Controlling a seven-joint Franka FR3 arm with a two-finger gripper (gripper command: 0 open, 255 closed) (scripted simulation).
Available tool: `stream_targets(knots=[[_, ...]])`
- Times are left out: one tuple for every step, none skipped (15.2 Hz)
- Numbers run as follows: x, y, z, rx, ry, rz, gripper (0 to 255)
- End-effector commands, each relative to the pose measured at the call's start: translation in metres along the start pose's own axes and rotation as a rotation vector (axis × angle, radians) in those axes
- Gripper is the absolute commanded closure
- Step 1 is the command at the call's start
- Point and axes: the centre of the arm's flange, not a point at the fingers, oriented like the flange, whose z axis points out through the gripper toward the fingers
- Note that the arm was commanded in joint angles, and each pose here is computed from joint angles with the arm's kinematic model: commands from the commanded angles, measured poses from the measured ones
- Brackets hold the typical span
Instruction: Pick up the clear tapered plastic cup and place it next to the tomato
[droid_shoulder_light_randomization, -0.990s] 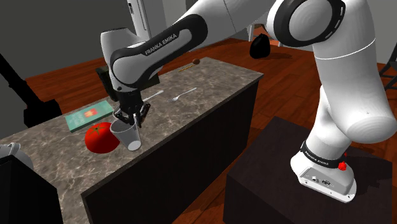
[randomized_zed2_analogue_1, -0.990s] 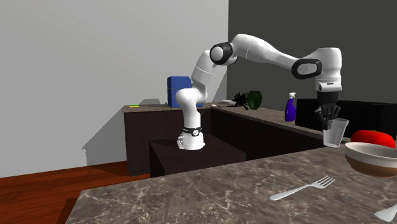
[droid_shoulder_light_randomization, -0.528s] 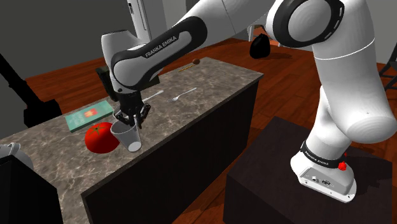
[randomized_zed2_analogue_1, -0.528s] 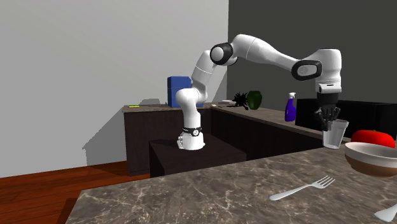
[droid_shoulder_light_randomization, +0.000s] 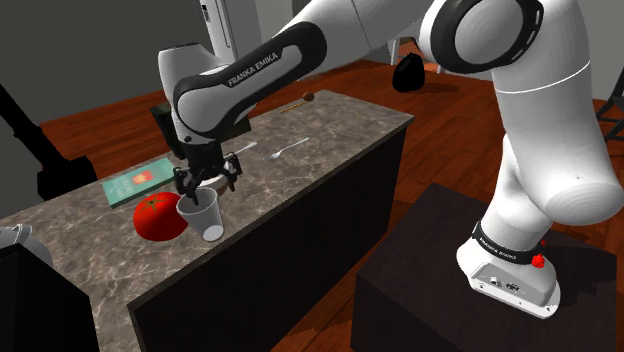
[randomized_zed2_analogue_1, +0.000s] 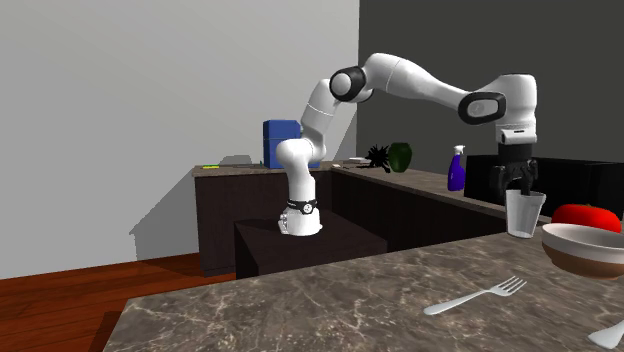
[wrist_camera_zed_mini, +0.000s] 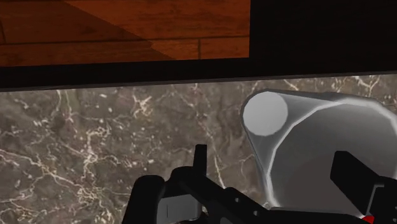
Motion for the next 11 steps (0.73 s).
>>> stream_targets(knots=[[0.000, 0.000, -0.020, 0.000, 0.000, 0.000, 0], [0.000, 0.000, -0.033, 0.000, 0.000, 0.000, 0], [0.000, 0.000, -0.044, 0.000, 0.000, 0.000, 0], [0.000, 0.000, -0.044, 0.000, 0.000, 0.000, 0], [0.000, 0.000, -0.044, 0.000, 0.000, 0.000, 0], [0.000, 0.000, -0.044, 0.000, 0.000, 0.000, 0], [0.000, 0.000, -0.044, 0.000, 0.000, 0.000, 0], [0.000, 0.000, -0.044, 0.000, 0.000, 0.000, 0], [0.000, 0.000, -0.044, 0.000, 0.000, 0.000, 0], [0.000, 0.000, -0.044, 0.000, 0.000, 0.000, 0], [0.000, 0.000, -0.044, 0.000, 0.000, 0.000, 0]])
